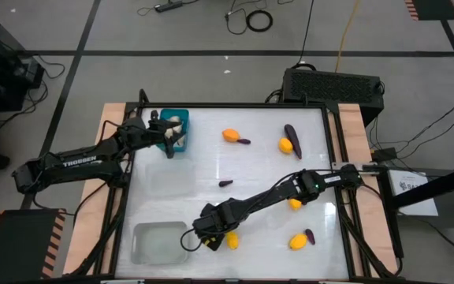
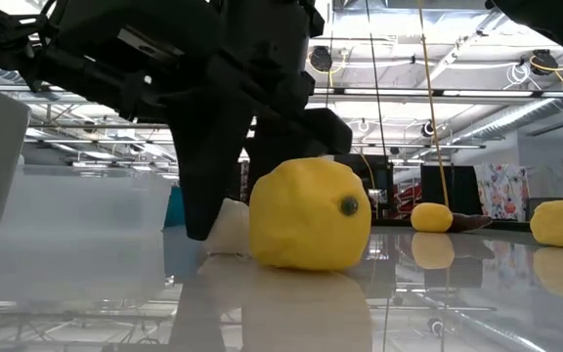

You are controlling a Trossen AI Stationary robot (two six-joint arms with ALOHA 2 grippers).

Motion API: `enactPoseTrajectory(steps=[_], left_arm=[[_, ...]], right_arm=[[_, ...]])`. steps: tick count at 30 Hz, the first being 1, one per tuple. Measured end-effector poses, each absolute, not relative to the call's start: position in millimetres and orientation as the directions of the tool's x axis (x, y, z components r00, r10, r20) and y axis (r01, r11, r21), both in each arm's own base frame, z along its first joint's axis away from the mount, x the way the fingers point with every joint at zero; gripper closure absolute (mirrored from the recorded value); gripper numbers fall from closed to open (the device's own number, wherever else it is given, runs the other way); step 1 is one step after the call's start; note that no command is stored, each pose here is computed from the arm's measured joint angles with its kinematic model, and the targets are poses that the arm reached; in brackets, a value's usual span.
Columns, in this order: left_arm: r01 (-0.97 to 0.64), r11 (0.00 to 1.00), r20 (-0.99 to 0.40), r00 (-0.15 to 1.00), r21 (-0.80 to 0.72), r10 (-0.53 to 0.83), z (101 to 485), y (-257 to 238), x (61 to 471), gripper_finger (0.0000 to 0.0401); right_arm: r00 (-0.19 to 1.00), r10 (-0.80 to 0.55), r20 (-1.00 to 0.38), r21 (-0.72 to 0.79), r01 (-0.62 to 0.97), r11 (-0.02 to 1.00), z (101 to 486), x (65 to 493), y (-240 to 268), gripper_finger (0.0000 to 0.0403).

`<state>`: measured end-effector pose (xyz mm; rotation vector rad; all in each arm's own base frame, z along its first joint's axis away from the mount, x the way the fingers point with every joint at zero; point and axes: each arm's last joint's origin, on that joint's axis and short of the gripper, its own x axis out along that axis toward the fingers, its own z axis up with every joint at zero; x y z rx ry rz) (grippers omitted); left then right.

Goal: Sort produce into baskets
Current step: Put the garlic into the blue bin, then put the garlic into the bin

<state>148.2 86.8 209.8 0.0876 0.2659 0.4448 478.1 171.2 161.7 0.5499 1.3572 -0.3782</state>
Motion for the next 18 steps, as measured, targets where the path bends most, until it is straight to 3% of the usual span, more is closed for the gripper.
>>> enactPoseTrajectory(steps=[9,14,18], left_arm=[[-0.413,0.900,-0.235,0.869,0.142,0.436,209.8,86.9,148.2,0.0198],[-0.413,0.900,-0.235,0.869,0.141,0.436,209.8,86.8,148.2,0.0198],[-0.417,0.897,-0.235,0.867,0.143,0.440,209.8,87.0,148.2,0.0198]], right_arm=[[0.194,0.065,-0.979,0.155,0.495,0.855,166.0,483.5,157.0,0.0289],[0.263,0.055,-0.963,0.167,0.428,0.888,182.1,497.1,125.1,0.0296],[0.328,-0.033,-0.944,0.108,0.403,0.909,197.6,504.7,85.8,0.0292]])
